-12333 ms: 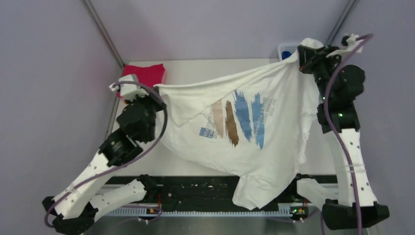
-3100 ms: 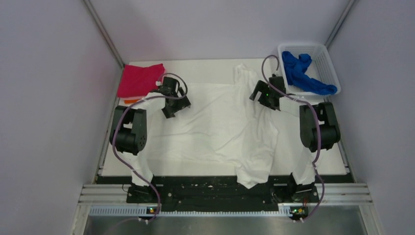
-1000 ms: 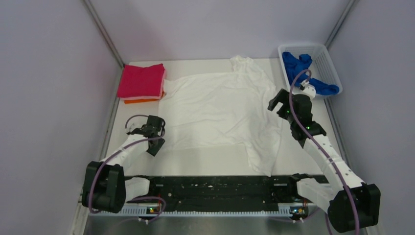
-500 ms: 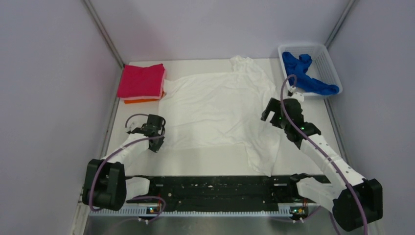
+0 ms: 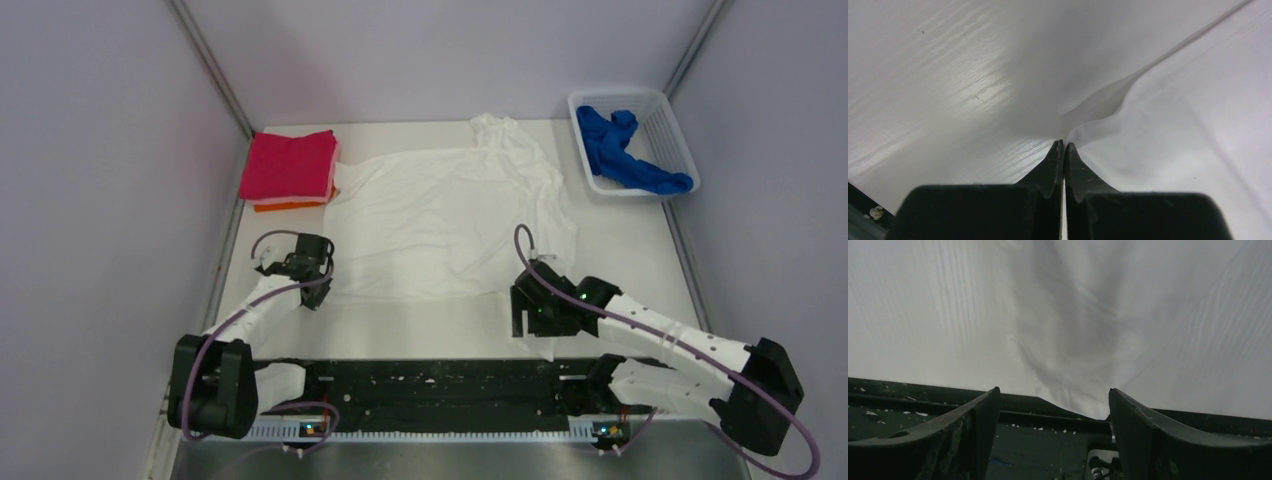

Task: Fold and stack the t-shirts
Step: Grab the side of the flattened tshirt closest away from the robot with both arms

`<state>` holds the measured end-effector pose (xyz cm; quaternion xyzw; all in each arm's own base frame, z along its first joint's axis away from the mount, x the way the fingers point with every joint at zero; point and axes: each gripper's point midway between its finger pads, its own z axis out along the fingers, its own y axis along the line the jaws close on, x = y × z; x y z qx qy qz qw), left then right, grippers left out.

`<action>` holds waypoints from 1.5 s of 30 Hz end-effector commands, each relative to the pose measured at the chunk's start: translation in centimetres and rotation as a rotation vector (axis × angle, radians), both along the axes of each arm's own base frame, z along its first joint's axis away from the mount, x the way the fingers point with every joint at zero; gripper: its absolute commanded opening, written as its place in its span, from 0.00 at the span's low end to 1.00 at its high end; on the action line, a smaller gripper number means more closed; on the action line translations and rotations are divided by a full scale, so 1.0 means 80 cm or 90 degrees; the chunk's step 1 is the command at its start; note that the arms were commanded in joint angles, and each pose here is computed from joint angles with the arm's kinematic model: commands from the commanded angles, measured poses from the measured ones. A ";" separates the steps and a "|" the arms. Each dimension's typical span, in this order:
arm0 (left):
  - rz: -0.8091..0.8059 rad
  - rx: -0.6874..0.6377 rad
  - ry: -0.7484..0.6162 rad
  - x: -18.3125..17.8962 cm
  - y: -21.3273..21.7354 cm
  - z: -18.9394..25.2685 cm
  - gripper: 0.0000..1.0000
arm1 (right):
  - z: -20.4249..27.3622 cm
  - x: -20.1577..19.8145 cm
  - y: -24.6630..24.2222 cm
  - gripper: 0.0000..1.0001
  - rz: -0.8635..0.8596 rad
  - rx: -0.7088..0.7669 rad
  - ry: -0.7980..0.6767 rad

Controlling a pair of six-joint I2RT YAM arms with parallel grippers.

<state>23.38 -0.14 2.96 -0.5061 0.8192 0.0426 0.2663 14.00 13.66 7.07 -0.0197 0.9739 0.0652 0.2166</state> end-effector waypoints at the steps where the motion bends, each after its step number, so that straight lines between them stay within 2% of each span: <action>1: 0.005 0.010 -0.030 0.015 0.005 0.018 0.00 | -0.038 -0.035 -0.003 0.76 -0.036 -0.001 0.079; 11: 0.012 0.017 -0.019 0.009 0.008 0.019 0.00 | -0.090 -0.036 0.007 0.61 -0.026 -0.016 0.114; 13: 0.014 0.017 -0.017 0.006 0.009 0.019 0.00 | -0.091 -0.033 0.005 0.46 -0.037 -0.025 0.108; 15: 0.017 0.019 -0.015 0.002 0.011 0.022 0.00 | -0.088 -0.038 0.004 0.15 -0.042 -0.021 0.119; 17: 0.021 0.022 -0.014 -0.003 0.013 0.025 0.00 | -0.082 -0.051 0.000 0.01 -0.040 -0.021 0.140; 25: 0.068 0.006 0.005 -0.060 0.019 0.015 0.00 | -0.047 -0.114 0.005 0.00 0.024 -0.014 0.198; 31: 0.074 0.007 -0.011 -0.089 0.025 0.023 0.00 | -0.033 -0.135 0.011 0.00 0.050 -0.036 0.203; 35: 0.059 -0.009 -0.063 -0.076 0.020 0.036 0.00 | -0.011 -0.101 0.019 0.00 0.048 -0.025 0.113; 39: 0.034 -0.016 -0.105 -0.044 0.012 0.059 0.00 | 0.025 -0.045 0.022 0.00 0.034 -0.019 0.027; 45: 0.017 -0.008 -0.103 0.009 0.007 0.079 0.00 | 0.069 0.040 0.049 0.00 0.070 0.045 -0.074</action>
